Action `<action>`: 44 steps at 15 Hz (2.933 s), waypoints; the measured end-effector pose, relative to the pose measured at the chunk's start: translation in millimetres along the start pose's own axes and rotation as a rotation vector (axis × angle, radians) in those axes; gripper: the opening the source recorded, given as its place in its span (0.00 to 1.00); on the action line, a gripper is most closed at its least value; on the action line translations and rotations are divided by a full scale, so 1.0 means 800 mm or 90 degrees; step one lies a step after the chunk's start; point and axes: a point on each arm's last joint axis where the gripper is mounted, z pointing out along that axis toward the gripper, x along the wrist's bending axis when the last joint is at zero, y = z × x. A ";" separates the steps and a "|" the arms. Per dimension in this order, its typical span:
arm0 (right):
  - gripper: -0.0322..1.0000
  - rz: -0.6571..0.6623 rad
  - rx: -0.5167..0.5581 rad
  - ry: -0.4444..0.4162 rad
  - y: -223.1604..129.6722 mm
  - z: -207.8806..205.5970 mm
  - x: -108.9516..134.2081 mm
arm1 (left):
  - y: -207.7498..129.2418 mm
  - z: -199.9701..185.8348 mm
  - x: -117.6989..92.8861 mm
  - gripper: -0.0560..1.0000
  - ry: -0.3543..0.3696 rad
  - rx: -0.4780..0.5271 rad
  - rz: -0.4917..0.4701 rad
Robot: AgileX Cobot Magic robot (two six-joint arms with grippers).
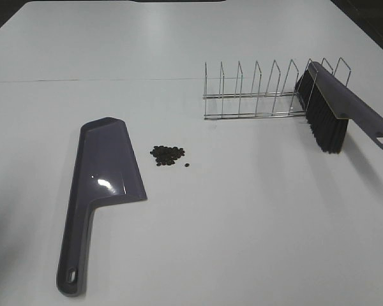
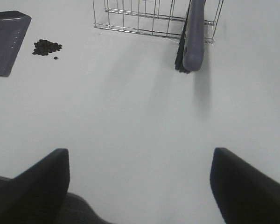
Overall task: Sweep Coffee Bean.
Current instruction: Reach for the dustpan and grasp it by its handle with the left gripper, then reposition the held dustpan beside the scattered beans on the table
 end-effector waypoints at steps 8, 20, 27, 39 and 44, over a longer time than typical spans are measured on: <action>0.73 0.000 0.000 0.000 0.000 0.000 0.000 | 0.074 0.068 -0.087 0.80 -0.013 0.073 0.059; 0.73 0.000 0.000 0.000 0.000 0.000 0.000 | 0.035 0.155 -0.193 0.79 -0.001 0.138 0.092; 0.73 0.000 0.000 -0.001 0.000 0.000 0.000 | 0.035 0.175 -0.194 0.75 0.002 0.135 0.091; 0.73 0.000 0.000 -0.001 0.000 0.000 0.000 | 0.038 0.176 -0.192 0.39 0.011 0.125 0.111; 0.73 0.000 0.000 -0.001 0.000 0.000 0.000 | 0.038 0.175 -0.187 0.39 0.040 0.126 0.150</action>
